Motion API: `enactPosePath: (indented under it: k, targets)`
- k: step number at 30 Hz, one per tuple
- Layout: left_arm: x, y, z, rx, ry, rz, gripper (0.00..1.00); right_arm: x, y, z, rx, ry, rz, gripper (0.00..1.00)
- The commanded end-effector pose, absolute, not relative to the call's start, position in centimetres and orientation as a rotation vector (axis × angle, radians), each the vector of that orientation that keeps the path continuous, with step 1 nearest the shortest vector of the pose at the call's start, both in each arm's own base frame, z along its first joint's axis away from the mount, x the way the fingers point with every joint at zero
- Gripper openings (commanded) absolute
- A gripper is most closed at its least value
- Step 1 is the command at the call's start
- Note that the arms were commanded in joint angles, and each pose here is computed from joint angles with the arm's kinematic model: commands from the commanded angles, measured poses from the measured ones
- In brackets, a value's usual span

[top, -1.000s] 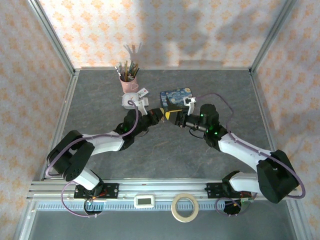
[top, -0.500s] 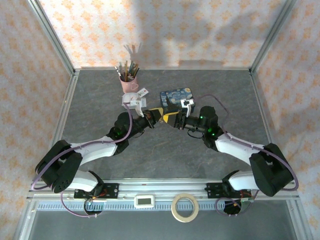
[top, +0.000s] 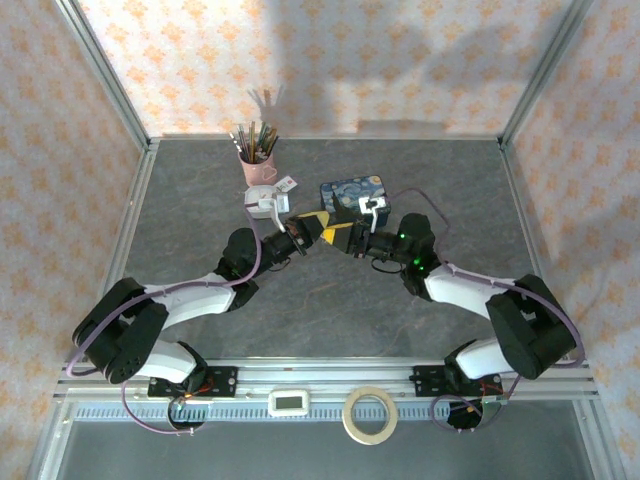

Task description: Unlock the padlock with the key

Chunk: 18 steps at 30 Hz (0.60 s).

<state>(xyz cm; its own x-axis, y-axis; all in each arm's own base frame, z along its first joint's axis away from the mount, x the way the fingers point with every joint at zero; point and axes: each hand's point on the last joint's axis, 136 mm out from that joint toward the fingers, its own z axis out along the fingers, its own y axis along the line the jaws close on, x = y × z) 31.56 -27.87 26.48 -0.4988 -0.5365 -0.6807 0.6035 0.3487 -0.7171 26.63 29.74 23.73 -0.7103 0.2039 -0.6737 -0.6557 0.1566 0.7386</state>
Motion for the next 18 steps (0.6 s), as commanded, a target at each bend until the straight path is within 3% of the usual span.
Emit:
enactPosePath:
  k: [1, 7, 17, 18]
  targets:
    - [30.87, -27.87, 27.82, 0.075, 1.496, -1.446, 0.0, 25.85, 29.68, 25.4, -0.453, 1.674, 1.713, 0.26]
    - [30.96, -27.76, 27.97, 0.051, 1.479, -1.457, 0.0, 25.57, 29.89, 25.58, -0.428, 1.651, 1.756, 0.22]
    - [31.1, -27.86, 28.02, 0.026, 1.475, -1.48, 0.0, 25.81, 30.48, 25.32, -0.426, 1.654, 1.801, 0.0]
    - [31.32, -27.65, 27.88, -0.001, 1.482, -1.478, 0.07, 25.88, 30.49, 25.21, -0.426, 1.657, 1.793, 0.0]
